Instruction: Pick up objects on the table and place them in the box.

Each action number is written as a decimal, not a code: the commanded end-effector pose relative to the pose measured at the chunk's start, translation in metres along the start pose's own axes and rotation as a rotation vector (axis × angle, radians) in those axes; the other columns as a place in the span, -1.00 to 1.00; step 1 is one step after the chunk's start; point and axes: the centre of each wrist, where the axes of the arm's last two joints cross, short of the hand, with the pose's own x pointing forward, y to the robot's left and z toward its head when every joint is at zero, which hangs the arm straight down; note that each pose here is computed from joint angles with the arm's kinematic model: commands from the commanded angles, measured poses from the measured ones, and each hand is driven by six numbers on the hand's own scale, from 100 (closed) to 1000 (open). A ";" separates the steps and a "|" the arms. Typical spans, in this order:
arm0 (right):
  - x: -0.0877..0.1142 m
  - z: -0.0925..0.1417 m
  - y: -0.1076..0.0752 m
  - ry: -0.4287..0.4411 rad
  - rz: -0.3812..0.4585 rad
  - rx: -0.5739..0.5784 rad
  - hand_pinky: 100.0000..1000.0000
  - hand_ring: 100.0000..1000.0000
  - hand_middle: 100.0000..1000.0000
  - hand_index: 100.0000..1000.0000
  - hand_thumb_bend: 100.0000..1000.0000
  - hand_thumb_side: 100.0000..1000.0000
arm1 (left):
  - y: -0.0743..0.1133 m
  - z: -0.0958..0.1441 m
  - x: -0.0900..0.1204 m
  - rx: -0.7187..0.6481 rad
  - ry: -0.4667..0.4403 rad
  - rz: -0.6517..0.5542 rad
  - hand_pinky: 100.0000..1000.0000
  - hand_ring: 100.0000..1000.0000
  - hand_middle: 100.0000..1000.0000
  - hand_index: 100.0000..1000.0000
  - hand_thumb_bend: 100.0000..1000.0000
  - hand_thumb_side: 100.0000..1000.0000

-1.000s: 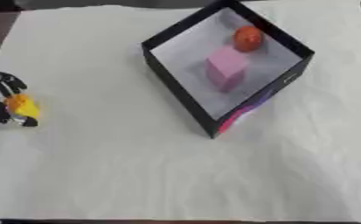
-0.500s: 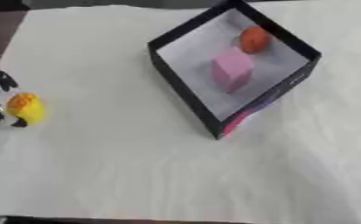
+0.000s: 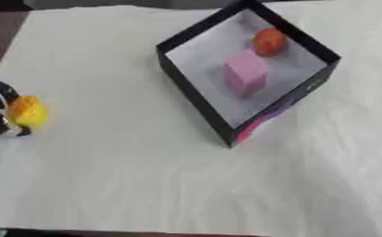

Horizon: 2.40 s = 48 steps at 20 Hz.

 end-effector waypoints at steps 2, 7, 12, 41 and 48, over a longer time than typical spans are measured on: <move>0.006 -0.003 -0.001 -0.027 0.002 0.004 0.76 0.68 0.61 0.82 -0.80 -0.35 | 0.014 0.008 -0.003 0.043 -0.012 0.020 0.41 0.38 0.25 0.34 -0.53 -0.99; 0.006 -0.003 -0.002 -0.029 0.004 0.002 0.76 0.68 0.61 0.82 -0.80 -0.36 | 0.029 0.022 0.009 0.120 -0.063 0.010 0.35 0.32 0.18 0.22 -0.81 -1.00; 0.008 -0.005 -0.007 -0.039 0.014 -0.015 0.76 0.68 0.61 0.82 -0.80 -0.38 | 0.088 0.098 0.077 0.407 -0.332 -0.110 0.34 0.28 0.16 0.20 -0.82 -1.00; 0.039 -0.018 0.003 -0.155 -0.071 0.017 0.76 0.68 0.60 0.81 -0.70 -0.50 | 0.011 -0.030 0.306 0.344 -0.687 -0.432 0.55 0.51 0.44 0.61 0.01 -0.73; 0.036 -0.017 0.002 -0.146 -0.063 0.007 0.75 0.68 0.60 0.81 -0.69 -0.51 | 0.037 -0.015 0.297 0.446 -0.606 -0.316 0.65 0.62 0.60 0.85 0.68 -0.07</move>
